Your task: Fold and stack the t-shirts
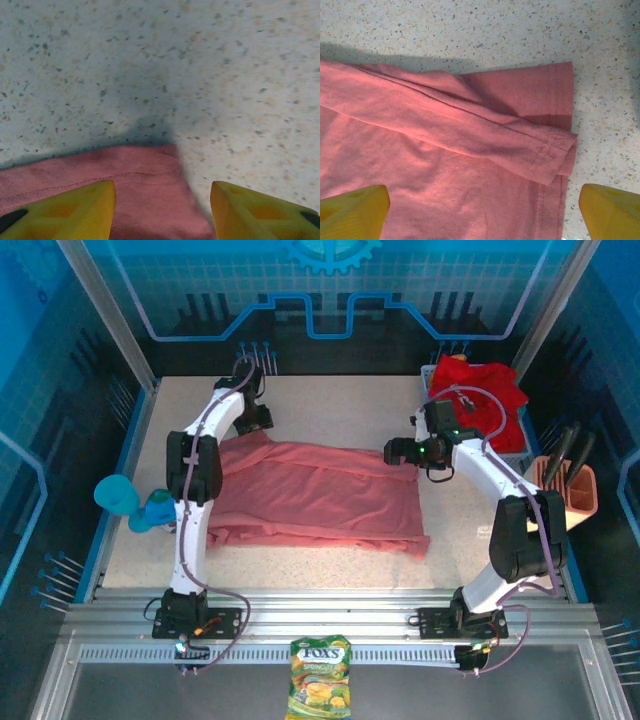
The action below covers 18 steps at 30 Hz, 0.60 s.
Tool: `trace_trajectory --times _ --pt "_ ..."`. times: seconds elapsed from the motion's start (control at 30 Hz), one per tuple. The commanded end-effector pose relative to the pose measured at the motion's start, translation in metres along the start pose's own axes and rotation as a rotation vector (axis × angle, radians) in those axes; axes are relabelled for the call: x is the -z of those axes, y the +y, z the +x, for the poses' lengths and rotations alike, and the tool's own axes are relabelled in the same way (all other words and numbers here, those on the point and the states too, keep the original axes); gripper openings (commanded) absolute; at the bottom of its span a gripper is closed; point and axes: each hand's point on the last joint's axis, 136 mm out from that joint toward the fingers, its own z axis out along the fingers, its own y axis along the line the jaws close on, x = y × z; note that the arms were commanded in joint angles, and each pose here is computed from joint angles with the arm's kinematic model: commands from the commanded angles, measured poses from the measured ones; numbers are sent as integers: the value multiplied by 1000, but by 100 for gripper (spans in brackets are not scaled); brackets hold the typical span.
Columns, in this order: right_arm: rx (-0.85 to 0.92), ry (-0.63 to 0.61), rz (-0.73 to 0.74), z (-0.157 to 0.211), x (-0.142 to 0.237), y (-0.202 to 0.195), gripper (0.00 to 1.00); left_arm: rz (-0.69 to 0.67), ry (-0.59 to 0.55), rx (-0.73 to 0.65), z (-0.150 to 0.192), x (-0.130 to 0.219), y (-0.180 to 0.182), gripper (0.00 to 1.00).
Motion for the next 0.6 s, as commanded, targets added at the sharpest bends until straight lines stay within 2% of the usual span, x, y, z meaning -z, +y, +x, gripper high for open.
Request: trace_trajectory --times 0.0,0.13,0.33,0.43,0.57 --pt "-3 9 7 5 4 -3 98 -72 13 41 1 -4 11 53" --pt "-6 4 5 3 5 -5 98 -78 10 38 3 -9 9 50" --pt "-6 4 7 2 9 -6 98 -95 14 40 3 -16 9 41" --pt "-11 0 10 2 11 -9 98 -106 18 28 2 -20 10 29" --pt "-21 -3 10 2 12 -11 98 -117 0 19 -5 -9 10 3"
